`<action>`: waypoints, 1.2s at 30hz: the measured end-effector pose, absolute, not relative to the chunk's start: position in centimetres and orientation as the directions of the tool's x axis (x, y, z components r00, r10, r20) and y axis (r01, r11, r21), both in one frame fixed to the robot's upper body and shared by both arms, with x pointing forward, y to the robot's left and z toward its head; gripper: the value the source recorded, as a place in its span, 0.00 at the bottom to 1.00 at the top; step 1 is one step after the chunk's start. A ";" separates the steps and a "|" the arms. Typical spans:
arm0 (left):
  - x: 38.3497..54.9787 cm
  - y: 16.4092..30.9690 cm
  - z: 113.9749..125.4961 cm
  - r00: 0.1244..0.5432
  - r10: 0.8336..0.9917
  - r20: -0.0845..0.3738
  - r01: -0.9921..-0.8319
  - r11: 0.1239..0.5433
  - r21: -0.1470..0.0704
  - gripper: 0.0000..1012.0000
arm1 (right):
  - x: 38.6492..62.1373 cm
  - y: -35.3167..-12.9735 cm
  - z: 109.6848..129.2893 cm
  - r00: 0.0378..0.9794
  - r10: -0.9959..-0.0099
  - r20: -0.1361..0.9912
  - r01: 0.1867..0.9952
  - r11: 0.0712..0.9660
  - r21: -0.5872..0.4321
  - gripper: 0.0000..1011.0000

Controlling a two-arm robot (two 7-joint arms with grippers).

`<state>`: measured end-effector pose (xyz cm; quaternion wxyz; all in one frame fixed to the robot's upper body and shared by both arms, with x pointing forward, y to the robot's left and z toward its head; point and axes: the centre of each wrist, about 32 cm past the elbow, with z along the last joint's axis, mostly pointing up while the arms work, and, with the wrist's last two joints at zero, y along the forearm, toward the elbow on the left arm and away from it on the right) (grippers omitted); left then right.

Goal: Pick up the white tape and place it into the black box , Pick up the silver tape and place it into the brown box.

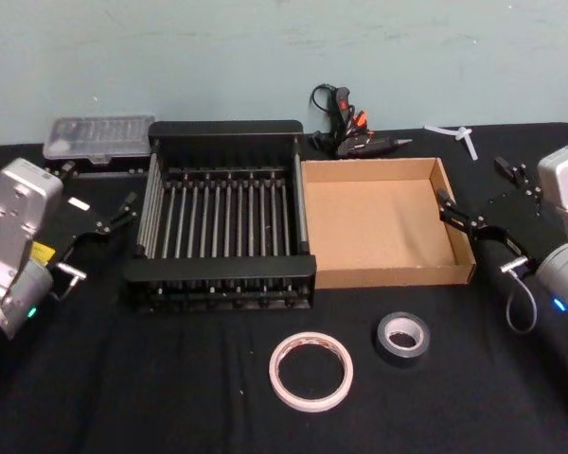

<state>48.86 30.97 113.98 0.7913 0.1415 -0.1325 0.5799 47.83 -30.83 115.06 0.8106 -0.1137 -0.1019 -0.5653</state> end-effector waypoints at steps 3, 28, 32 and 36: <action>48.9 31.0 114.0 0.292 0.880 0.374 -0.955 0.287 0.070 0.99 | 47.1 -30.7 115.4 0.361 -0.894 0.266 0.932 0.355 -0.071 0.99; 48.9 31.0 114.0 0.292 0.880 0.374 -0.955 0.287 0.070 0.99 | 41.0 -29.6 115.9 0.496 -0.863 0.101 0.858 0.469 -0.211 0.99; 48.9 31.0 114.0 0.292 0.880 0.374 -0.955 0.287 0.070 0.99 | 40.1 -29.7 115.8 0.512 -0.854 0.091 0.841 0.477 -0.253 0.99; 48.9 31.0 114.0 0.292 0.880 0.374 -0.955 0.287 0.070 0.99 | 39.3 -29.6 115.6 0.522 -0.849 0.079 0.826 0.479 -0.298 0.99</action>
